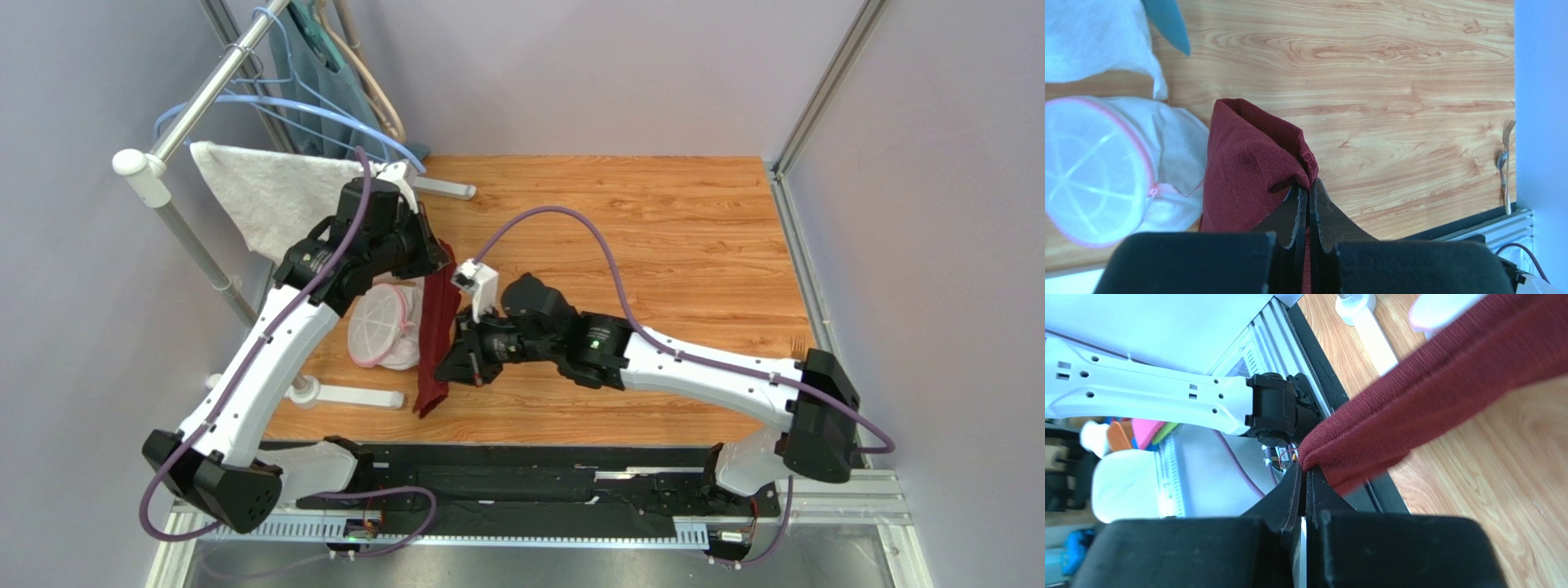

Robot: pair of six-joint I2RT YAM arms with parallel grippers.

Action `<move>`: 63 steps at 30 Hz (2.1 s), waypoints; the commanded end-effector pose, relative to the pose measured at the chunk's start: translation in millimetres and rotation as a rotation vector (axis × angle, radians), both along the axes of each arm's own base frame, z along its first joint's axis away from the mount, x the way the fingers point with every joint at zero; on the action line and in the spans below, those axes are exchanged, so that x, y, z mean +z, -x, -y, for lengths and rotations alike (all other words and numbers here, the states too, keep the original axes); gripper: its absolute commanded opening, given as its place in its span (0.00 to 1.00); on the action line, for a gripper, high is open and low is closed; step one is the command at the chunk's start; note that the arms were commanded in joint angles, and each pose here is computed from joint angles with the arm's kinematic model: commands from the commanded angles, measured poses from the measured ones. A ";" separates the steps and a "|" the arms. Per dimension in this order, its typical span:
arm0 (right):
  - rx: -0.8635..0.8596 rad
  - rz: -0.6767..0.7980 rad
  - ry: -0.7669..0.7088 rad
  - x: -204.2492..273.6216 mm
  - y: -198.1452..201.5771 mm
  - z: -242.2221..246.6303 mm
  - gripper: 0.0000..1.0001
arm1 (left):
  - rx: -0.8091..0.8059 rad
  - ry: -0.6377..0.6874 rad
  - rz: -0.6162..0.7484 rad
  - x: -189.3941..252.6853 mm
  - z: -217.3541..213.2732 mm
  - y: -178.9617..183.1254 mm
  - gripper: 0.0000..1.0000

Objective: Fold the napkin into a case and place the utensils inside
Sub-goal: Turn over the upper triangle folded napkin at the center of the board, then smooth out the lower triangle-folded napkin at the center of the board.

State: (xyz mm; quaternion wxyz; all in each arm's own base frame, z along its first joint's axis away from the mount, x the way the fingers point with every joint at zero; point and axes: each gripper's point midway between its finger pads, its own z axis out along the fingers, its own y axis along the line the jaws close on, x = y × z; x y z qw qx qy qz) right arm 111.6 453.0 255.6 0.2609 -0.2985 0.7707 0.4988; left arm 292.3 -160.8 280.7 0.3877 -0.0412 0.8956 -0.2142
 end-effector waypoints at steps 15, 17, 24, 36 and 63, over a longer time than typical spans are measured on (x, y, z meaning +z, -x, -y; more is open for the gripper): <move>-0.255 -0.377 0.052 -166.1 -20.1 167.4 0.00 | -0.186 -0.042 -0.058 -154.9 182.3 -122.6 0.00; -0.289 -0.386 0.080 -180.6 -20.9 180.3 0.00 | -0.192 -0.030 -0.050 -164.9 192.2 -128.8 0.00; -0.404 -0.395 0.144 -202.7 -23.2 210.9 0.00 | -0.288 0.020 -0.027 -175.5 234.9 -122.7 0.00; -0.628 -0.490 0.337 -240.3 -8.8 261.5 0.11 | -0.340 -0.005 -0.002 -181.8 262.6 -117.1 0.32; -0.803 -0.344 0.338 -165.3 -207.9 277.4 0.13 | -0.571 0.027 -0.029 -137.8 238.1 51.6 0.54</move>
